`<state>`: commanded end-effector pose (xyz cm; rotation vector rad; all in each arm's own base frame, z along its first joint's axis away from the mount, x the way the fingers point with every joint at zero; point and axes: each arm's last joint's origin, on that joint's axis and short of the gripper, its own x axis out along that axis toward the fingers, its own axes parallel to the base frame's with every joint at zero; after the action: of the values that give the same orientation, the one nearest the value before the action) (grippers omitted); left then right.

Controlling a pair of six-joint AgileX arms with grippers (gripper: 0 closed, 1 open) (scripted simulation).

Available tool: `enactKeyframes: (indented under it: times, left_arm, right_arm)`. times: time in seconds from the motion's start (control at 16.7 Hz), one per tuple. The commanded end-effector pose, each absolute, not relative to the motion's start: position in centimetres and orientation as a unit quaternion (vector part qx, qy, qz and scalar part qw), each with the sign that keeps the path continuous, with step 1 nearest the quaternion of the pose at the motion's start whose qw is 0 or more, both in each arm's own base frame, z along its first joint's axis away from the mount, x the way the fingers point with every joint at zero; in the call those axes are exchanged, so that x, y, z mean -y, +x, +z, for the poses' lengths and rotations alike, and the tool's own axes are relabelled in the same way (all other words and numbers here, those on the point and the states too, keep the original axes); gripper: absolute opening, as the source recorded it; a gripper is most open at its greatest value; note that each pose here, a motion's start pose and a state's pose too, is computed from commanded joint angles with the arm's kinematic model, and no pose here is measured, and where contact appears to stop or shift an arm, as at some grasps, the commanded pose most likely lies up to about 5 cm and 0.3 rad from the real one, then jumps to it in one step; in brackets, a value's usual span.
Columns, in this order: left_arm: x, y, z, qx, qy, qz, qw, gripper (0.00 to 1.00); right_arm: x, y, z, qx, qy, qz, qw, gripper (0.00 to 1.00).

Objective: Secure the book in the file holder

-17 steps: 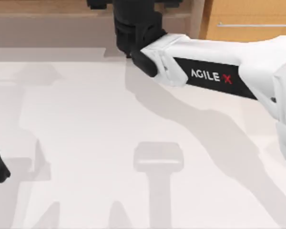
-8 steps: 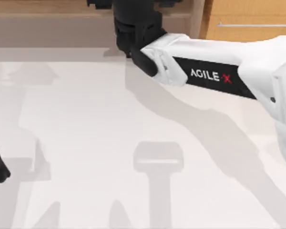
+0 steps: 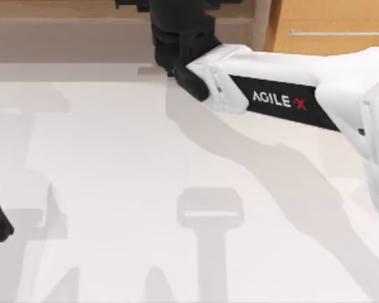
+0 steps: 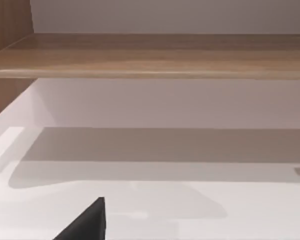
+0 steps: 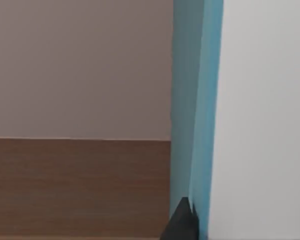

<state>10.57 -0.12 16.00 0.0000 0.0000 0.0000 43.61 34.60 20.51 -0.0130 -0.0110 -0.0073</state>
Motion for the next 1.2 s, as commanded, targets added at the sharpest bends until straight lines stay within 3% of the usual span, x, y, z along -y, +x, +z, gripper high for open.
enactKeyframes:
  times: [1.2]
  left_arm:
    - [0.1,10.6,16.0,0.000,0.000,0.000,1.000,1.00]
  right_arm:
    - [-34.5,43.3,22.1,0.006,0.000,0.005,1.000,0.00]
